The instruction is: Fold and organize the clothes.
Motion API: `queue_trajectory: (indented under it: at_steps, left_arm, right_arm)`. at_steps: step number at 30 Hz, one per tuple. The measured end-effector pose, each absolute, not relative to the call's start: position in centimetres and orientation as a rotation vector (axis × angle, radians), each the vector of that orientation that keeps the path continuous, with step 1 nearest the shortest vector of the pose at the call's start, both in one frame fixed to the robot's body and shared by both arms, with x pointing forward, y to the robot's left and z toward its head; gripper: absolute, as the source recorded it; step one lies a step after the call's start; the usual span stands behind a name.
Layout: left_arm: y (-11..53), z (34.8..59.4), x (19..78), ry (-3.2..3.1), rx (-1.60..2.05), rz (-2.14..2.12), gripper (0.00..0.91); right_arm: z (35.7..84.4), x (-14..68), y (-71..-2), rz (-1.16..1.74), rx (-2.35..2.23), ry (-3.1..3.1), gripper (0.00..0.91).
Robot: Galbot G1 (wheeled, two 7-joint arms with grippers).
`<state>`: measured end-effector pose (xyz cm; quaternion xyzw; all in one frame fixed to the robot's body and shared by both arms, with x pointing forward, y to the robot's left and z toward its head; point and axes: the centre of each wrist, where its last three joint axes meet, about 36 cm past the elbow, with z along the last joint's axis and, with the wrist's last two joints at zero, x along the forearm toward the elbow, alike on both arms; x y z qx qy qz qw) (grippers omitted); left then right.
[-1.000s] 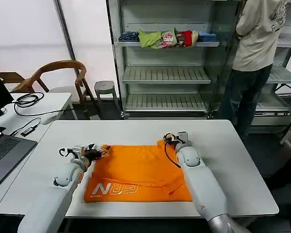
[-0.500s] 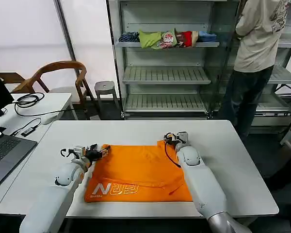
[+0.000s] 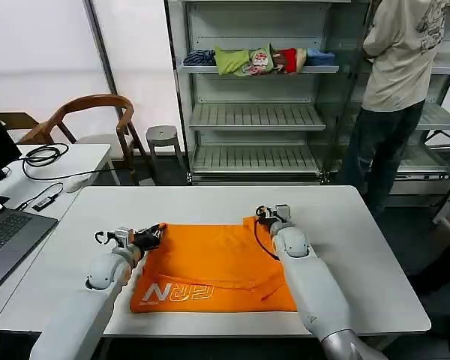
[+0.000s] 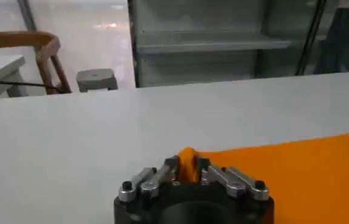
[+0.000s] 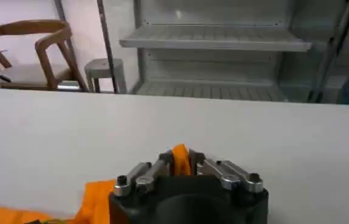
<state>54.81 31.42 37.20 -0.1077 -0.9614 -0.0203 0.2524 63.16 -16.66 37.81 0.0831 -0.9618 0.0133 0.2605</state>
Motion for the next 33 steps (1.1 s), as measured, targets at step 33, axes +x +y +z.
queue_trajectory:
  at_steps: [33]
  left_arm:
    - [32.9, 39.6, 47.3, -2.715, -0.361, 0.014, 0.020]
  right_arm:
    - [43.1, 51.3, -21.6, 0.032, 0.273, -2.770, 0.000]
